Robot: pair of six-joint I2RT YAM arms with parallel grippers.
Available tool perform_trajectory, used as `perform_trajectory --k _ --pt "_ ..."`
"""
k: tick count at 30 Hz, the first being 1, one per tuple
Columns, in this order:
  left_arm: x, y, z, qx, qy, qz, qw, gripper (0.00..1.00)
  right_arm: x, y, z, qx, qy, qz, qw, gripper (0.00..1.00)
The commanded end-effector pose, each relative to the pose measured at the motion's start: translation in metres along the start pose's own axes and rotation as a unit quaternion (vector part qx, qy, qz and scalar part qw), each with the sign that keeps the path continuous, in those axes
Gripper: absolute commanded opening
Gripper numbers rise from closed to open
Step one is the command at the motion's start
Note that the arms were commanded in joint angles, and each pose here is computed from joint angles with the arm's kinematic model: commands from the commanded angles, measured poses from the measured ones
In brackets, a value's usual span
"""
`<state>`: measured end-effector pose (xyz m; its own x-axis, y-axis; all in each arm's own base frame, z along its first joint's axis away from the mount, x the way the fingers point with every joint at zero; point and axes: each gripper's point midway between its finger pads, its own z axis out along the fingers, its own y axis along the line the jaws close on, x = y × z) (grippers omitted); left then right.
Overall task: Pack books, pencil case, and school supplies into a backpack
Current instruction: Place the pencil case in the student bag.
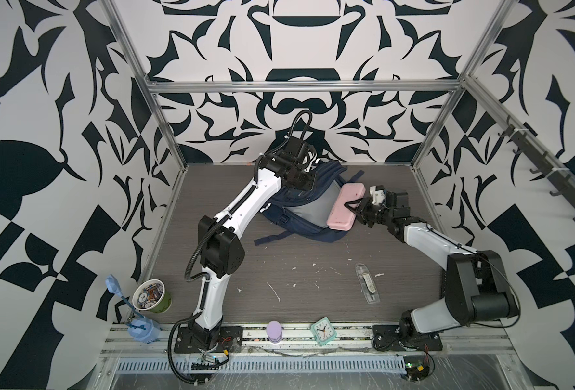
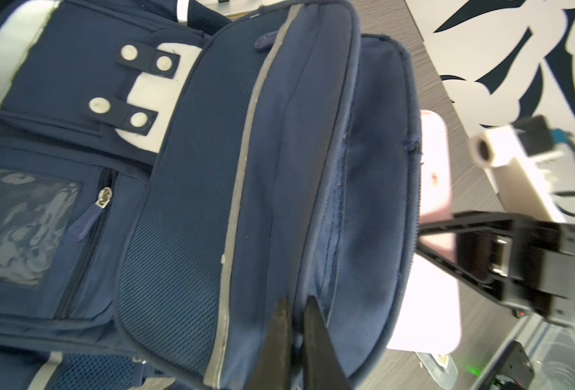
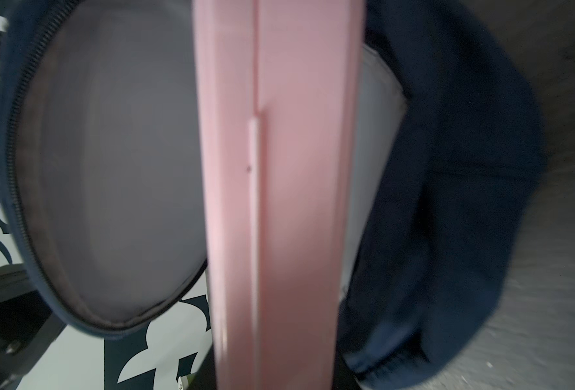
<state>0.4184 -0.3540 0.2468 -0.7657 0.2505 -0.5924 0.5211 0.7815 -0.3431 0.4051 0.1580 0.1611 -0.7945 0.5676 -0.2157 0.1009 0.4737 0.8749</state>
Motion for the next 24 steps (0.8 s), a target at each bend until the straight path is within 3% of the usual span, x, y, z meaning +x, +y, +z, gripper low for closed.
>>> perform_trajectory --k 1,6,24 --pt "-0.035 -0.044 -0.045 0.073 -0.067 0.015 0.995 0.0 -0.022 0.044 0.018 -0.059 -0.026 -0.028 0.998 0.2" --pt "-0.037 -0.047 -0.051 0.073 -0.063 0.018 0.995 0.0 -0.03 0.055 0.055 -0.104 -0.018 0.009 0.994 0.2" --pt "-0.027 -0.048 -0.061 0.08 -0.068 0.007 0.994 0.0 -0.039 0.069 0.193 -0.118 0.052 0.043 0.991 0.23"
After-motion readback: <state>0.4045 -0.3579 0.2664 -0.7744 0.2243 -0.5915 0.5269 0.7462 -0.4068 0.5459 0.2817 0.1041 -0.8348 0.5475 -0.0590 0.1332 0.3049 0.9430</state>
